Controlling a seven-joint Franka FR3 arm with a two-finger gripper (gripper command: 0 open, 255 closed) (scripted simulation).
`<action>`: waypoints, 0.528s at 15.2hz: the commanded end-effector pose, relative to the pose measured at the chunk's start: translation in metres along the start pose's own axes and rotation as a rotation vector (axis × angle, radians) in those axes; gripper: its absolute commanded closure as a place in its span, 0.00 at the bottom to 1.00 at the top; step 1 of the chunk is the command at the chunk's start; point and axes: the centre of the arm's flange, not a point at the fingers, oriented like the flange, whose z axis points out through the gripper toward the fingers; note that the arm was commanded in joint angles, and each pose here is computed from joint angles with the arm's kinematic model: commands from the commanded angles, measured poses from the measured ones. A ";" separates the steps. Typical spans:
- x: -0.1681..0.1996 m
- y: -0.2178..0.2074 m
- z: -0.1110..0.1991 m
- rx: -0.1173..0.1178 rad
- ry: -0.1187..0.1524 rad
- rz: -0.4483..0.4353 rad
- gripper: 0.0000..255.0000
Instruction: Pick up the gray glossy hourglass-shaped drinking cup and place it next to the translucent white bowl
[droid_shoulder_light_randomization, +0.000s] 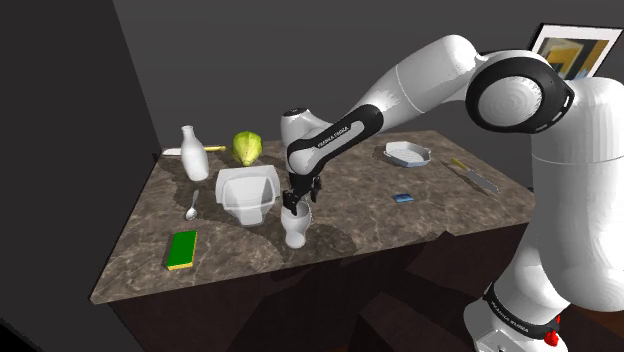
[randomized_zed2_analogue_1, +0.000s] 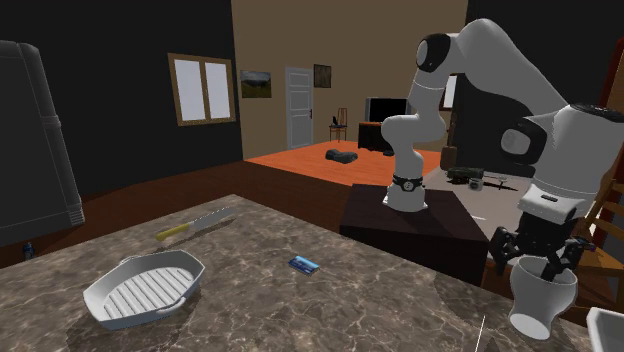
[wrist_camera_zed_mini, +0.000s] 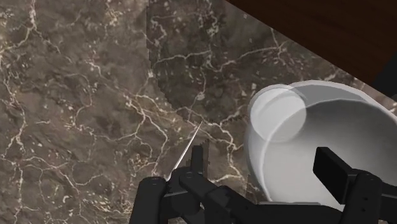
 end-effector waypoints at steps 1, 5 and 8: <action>0.000 0.000 0.000 0.000 0.000 0.000 0.00; 0.000 0.000 -0.050 0.000 0.000 0.000 0.00; 0.000 0.000 -0.050 0.000 0.000 0.000 0.00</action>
